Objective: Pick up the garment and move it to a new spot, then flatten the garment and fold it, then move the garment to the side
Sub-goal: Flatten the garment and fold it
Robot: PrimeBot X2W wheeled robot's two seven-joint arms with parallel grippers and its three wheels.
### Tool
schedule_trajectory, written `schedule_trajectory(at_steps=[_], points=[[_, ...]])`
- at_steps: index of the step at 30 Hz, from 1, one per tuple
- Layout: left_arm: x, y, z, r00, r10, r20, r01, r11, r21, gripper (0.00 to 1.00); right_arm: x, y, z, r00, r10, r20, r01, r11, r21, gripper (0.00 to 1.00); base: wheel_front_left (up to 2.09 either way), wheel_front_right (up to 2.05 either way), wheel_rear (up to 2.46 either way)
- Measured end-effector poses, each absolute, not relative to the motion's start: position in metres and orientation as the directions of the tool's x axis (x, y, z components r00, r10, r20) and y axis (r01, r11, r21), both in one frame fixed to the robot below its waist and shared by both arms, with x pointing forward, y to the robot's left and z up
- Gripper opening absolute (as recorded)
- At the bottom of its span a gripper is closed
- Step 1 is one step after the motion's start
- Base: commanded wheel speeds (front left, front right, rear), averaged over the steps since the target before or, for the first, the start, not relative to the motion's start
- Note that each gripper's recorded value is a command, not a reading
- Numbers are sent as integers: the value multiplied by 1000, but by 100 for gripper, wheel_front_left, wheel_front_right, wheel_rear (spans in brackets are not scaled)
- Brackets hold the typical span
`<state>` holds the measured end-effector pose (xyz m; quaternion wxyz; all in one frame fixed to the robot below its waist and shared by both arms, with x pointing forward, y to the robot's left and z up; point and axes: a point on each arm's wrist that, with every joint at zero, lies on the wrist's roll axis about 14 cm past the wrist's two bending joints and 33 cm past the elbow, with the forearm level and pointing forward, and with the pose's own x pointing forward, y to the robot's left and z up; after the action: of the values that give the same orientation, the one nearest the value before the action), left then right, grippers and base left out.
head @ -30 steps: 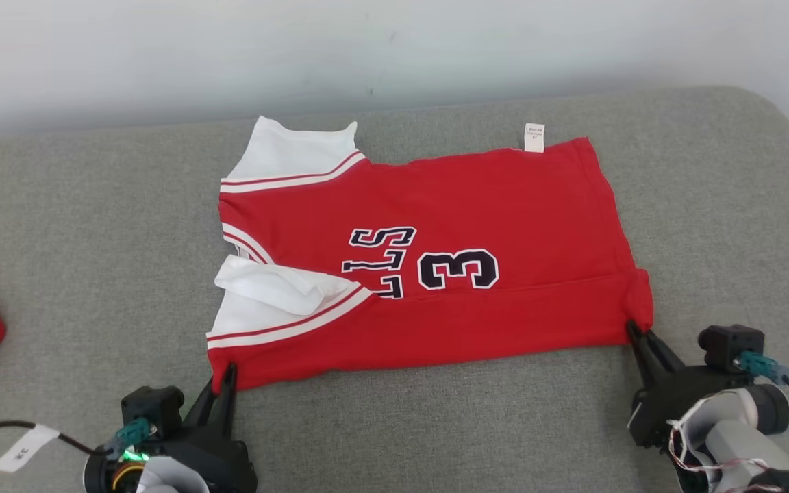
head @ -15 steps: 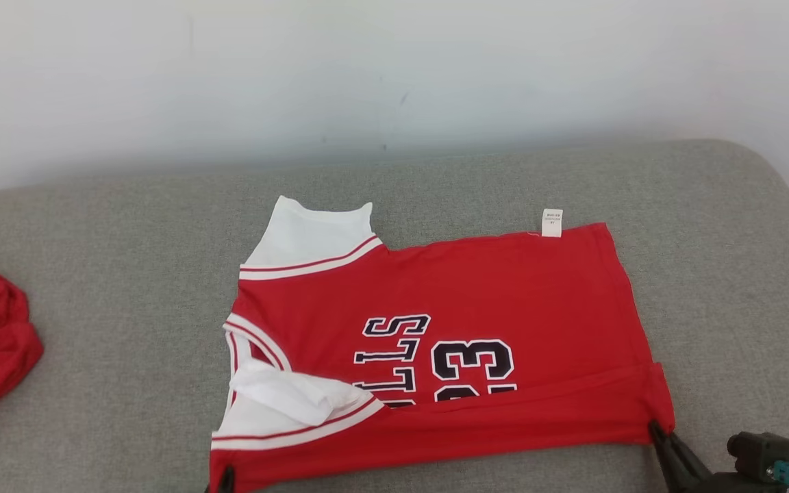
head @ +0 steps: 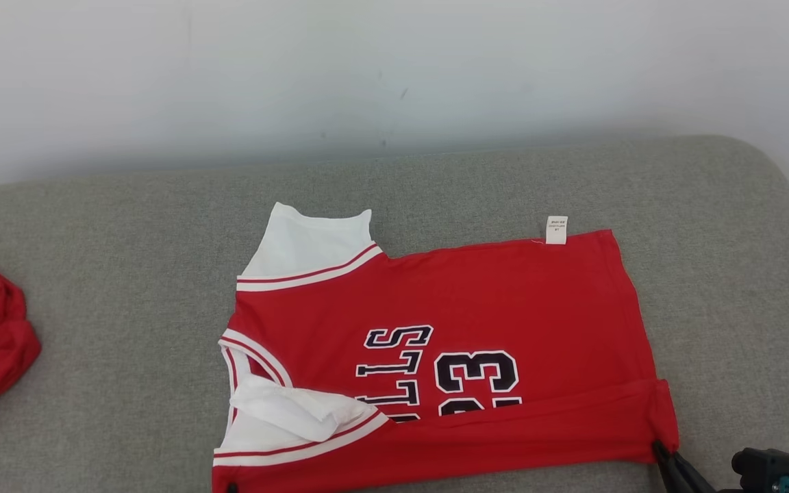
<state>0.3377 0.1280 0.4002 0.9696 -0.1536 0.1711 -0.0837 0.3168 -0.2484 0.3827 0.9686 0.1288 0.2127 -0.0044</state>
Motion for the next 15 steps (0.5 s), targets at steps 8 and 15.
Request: schedule_trajectory(at_steps=[8, 15], points=[[340, 132, 413, 950, -188, -251, 113, 952, -286, 100, 322, -249, 398, 939, 22, -344, 64, 970, 237, 100, 0, 0, 0], [345, 146, 435, 975, -145, -169, 110, 974, -198, 100, 333, -252, 427, 975, -2, -222, 49, 977, 206, 100, 0, 0, 0]])
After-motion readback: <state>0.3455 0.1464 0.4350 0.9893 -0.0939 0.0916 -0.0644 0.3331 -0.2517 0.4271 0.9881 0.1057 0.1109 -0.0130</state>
